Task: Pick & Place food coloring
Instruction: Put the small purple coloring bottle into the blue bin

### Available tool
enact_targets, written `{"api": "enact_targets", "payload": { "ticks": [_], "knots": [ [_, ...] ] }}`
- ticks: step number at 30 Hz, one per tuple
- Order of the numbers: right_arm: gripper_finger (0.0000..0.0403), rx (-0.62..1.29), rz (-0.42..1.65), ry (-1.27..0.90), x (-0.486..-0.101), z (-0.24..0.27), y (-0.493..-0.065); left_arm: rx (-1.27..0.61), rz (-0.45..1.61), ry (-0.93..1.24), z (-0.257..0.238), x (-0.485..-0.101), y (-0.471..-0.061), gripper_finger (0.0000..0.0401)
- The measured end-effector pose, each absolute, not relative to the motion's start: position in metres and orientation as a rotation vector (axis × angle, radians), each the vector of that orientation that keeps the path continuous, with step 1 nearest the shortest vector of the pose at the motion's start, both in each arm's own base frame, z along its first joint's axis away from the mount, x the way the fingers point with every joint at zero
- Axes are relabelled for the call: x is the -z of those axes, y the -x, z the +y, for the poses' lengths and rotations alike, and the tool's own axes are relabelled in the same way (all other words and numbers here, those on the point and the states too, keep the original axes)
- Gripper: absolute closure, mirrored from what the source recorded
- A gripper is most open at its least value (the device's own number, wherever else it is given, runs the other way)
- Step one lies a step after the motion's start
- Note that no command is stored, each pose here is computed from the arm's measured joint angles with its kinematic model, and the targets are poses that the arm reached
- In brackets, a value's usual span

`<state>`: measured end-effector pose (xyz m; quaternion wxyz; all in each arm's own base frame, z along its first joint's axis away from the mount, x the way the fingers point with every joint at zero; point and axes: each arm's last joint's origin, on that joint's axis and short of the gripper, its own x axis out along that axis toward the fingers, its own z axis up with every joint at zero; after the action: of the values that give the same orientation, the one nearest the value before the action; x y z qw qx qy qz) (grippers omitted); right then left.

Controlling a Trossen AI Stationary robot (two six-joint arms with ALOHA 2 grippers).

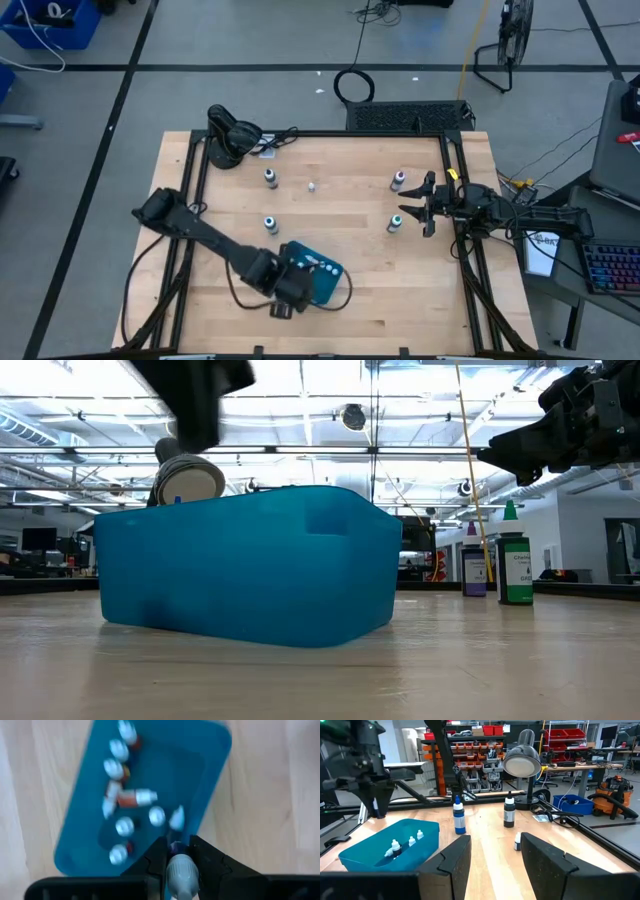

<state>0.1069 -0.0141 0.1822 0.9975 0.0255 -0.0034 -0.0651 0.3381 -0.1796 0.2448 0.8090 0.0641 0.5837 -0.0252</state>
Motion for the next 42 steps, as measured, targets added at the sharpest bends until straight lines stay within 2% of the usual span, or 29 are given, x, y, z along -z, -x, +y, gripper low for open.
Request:
{"api": "enact_targets", "payload": {
  "ticks": [8, 16, 26, 34, 36, 42],
  "knots": [
    [0.0243, 0.13, -0.007, -0.051, -0.182, -0.014, -0.107, -0.002, 1.358, -0.148, -0.166, -0.227, -0.341, 0.0336],
    [0.0243, 0.13, -0.007, -0.051, -0.182, -0.014, -0.107, -0.009, 1.484, -0.054, -0.149, -0.194, -0.332, 0.0336],
    [0.0243, 0.13, -0.007, -0.051, -0.182, -0.014, -0.107, 0.041, 1.442, 0.055, -0.137, -0.161, -0.334, 0.0336],
    [0.0243, 0.131, -0.006, -0.051, -0.182, -0.014, -0.107, 0.064, 1.461, 0.123, -0.136, -0.151, -0.33, 0.0335],
    [0.0243, 0.13, -0.007, -0.051, -0.182, -0.014, -0.107, 0.072, 1.461, 0.133, -0.137, -0.15, -0.33, 0.0318],
    [0.0243, 0.131, -0.006, -0.051, -0.182, -0.014, -0.107, 0.061, 1.467, 0.162, -0.137, -0.15, -0.33, 0.0226]
  ]
}}
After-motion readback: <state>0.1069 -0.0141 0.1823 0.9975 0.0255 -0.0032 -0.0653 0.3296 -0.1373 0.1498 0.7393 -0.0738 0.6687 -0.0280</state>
